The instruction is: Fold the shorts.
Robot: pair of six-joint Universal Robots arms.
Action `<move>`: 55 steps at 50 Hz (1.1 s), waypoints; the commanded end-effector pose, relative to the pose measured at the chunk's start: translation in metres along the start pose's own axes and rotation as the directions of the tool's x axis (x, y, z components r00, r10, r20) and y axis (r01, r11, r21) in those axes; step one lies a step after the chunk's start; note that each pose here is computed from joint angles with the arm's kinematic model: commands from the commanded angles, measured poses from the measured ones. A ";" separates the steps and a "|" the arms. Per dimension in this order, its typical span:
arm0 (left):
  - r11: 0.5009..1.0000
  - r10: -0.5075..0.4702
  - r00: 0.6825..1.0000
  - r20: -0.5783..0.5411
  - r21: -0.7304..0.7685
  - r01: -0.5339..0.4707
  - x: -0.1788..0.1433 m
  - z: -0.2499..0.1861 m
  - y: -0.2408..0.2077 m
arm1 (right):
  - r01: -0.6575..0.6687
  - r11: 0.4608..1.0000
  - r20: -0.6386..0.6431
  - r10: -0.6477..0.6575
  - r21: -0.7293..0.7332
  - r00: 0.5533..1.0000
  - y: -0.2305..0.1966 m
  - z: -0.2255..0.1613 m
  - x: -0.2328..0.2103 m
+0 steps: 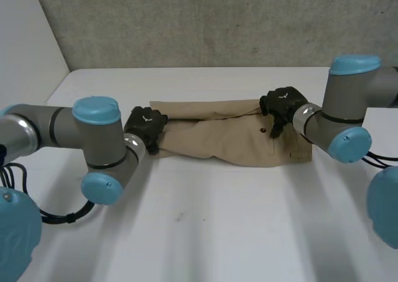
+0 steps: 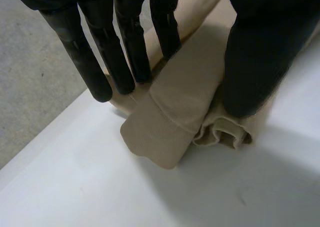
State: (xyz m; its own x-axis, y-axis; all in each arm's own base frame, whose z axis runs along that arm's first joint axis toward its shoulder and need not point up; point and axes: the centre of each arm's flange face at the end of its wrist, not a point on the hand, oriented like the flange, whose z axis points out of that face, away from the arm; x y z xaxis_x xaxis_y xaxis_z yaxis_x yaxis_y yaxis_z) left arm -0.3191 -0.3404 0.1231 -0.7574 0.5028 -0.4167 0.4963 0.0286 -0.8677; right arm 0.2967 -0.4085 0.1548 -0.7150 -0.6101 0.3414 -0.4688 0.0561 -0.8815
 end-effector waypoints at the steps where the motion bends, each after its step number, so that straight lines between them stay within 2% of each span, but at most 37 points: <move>1: 0.997 0.077 0.997 0.005 -0.017 -0.077 0.004 0.002 0.005 | -0.146 0.984 0.035 0.143 0.100 0.989 0.003 0.025 0.011; 6: 0.995 0.093 0.996 0.017 -0.020 -0.093 0.005 0.000 0.003 | -0.224 0.964 0.034 0.221 0.142 0.975 0.007 0.035 0.015; 9: 0.995 0.094 0.995 0.026 -0.024 -0.093 0.004 -0.002 0.002 | -0.223 0.962 -0.013 0.228 0.160 0.974 0.008 0.039 0.022; 15: 0.995 0.099 0.995 0.027 -0.012 -0.099 0.007 -0.006 -0.006 | -0.228 0.963 -0.023 0.234 0.146 0.972 0.003 0.034 0.022; 26: 0.995 0.096 0.994 0.044 -0.009 -0.095 0.002 -0.015 -0.015 | -0.216 0.972 -0.018 0.218 0.095 0.976 -0.035 -0.017 0.027; 31: 0.996 0.090 0.995 0.047 -0.013 -0.090 -0.001 -0.029 -0.021 | -0.126 0.991 -0.045 0.129 0.050 0.991 -0.041 -0.047 0.035; 40: 0.997 0.083 0.995 0.053 -0.014 -0.082 -0.008 -0.049 -0.029 | 0.025 0.998 -0.019 -0.026 -0.063 0.999 -0.005 -0.068 0.021; 45: 0.998 0.067 0.996 0.052 -0.010 -0.067 -0.010 -0.059 -0.033 | 0.064 0.996 -0.039 -0.066 -0.055 0.997 0.016 -0.061 0.015; 55: 0.999 -0.050 0.998 0.046 -0.005 0.051 -0.011 -0.072 -0.036 | 0.128 0.989 -0.059 -0.133 -0.078 0.989 0.053 -0.036 0.007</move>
State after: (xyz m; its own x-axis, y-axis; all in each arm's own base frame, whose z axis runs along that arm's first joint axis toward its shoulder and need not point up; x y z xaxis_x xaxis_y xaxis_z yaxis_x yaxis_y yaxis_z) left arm -0.2999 -0.2895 0.1763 -0.7717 0.4608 -0.4383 0.5062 0.0277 -0.8620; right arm 0.2468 -0.3740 0.1448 -0.6923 -0.5682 0.4449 -0.5656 0.0443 -0.8235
